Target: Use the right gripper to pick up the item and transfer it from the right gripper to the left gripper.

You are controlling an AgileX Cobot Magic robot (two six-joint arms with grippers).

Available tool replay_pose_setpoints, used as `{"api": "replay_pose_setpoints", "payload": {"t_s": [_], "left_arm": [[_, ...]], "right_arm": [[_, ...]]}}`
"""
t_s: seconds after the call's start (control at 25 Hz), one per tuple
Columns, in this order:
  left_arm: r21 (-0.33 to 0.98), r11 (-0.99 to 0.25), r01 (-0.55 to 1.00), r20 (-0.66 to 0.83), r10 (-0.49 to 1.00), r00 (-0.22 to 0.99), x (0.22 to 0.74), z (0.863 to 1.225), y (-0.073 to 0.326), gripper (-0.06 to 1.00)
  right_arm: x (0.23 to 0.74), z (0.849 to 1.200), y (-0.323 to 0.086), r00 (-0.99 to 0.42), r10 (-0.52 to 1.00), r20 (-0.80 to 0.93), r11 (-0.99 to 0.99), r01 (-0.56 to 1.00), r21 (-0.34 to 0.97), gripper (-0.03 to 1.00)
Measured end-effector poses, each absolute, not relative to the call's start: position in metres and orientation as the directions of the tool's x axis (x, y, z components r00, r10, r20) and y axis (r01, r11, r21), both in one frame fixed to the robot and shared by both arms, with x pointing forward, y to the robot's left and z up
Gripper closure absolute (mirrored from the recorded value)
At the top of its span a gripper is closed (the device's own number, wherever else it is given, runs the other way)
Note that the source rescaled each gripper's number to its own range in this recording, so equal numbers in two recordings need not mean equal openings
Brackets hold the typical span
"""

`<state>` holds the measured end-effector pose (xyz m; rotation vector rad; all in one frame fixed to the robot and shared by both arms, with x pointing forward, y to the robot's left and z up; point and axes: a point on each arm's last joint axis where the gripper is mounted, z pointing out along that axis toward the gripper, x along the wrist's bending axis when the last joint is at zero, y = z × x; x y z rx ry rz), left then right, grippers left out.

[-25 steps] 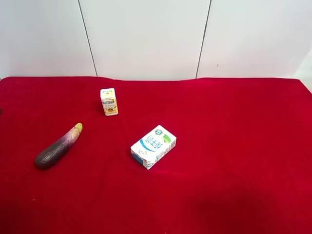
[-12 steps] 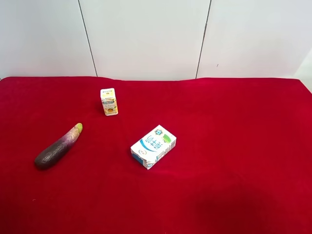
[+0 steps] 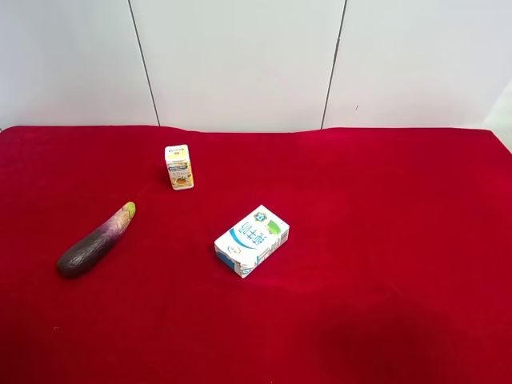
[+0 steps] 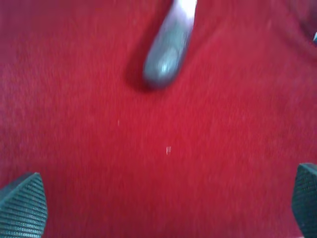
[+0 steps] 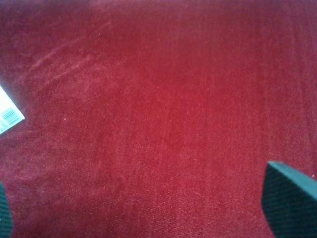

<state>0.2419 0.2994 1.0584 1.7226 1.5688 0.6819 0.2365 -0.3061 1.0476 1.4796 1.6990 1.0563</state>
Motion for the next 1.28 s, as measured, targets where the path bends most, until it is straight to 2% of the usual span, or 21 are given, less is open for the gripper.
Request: {"api": "replay_pose_setpoints", "payload": {"t_s": [0.36, 0.48, 1.28], "left_arm": [[0.887, 0.073, 0.455, -0.062, 0.997, -0.038, 0.2306, 1.0578, 0.3007, -0.06], [0.891, 0.087, 0.447, -0.058, 0.995, -0.079, 0.2316, 1.0543, 0.3004, -0.06], [0.892, 0.072, 0.446, -0.043, 0.996, -0.074, 0.2316, 1.0544, 0.2995, -0.06]], "right_arm": [[0.2365, 1.0476, -0.3061, -0.16, 0.986, 0.038, 0.042, 0.47, 0.881, -0.03], [0.2365, 1.0476, -0.3061, -0.16, 0.986, 0.038, 0.042, 0.47, 0.881, -0.03], [0.2365, 1.0476, -0.306, -0.16, 0.986, 0.039, 0.042, 0.471, 0.881, -0.03]]}}
